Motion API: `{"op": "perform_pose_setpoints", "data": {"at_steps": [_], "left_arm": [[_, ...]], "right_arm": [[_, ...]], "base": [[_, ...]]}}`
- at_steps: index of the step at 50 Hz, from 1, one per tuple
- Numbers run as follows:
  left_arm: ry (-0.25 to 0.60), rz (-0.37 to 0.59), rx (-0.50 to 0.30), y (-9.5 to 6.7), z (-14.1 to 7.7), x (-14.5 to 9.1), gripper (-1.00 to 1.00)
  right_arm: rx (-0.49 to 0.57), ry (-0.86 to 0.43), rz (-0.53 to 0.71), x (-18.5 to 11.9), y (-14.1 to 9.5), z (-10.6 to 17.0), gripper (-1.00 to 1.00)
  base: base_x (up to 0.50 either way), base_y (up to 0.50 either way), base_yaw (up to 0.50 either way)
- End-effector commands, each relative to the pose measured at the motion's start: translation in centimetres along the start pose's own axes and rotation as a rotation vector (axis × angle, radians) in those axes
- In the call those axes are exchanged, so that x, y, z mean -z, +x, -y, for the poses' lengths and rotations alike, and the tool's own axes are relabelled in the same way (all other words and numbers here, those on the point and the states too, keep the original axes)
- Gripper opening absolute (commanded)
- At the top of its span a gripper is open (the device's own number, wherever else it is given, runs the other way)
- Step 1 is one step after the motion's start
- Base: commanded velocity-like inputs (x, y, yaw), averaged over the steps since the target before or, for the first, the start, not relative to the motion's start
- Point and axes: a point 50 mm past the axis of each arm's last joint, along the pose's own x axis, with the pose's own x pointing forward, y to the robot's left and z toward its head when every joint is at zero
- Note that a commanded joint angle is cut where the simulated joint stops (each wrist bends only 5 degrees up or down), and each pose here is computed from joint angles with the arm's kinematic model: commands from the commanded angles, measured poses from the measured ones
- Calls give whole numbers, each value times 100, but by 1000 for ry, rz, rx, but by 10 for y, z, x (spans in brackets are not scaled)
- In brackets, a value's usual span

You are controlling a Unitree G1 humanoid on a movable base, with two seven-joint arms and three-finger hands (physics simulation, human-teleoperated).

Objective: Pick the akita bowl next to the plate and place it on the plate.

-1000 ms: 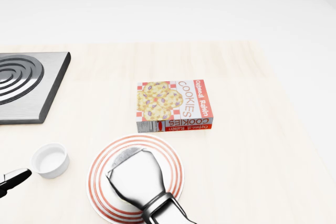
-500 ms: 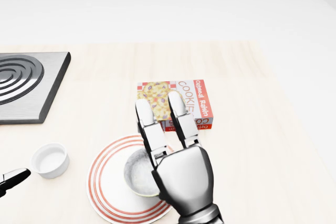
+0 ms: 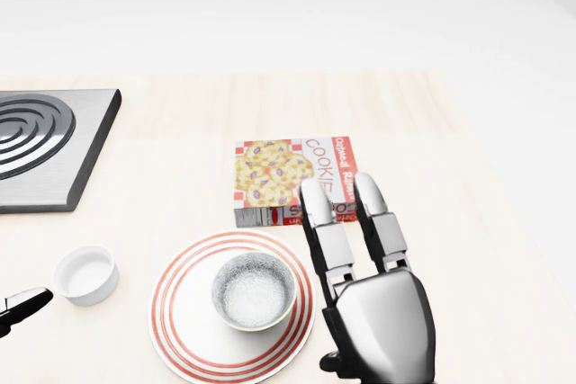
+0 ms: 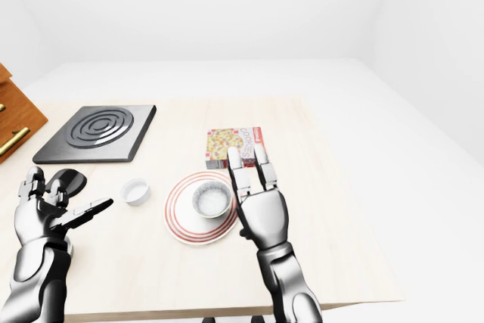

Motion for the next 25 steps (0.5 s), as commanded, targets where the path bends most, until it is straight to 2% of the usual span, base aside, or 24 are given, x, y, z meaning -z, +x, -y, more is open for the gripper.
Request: {"op": "perform_pose_setpoints", "data": {"at_steps": [1, 16, 25], "left_arm": [[-3, 0, -1, 0, 0, 0, 100], [-3, -12, 0, -1, -1, 3, 100], [-1, -18, 2, 0, -1, 4, 100]], "right_arm": [[40, 66, -21, 4, 11, 23, 100], [104, 204, 26, 1, 36, 68, 100], [107, 201, 22, 2, 37, 69, 100]], "base": [[0, 0, 0], [0, 0, 0], [0, 0, 0]]}}
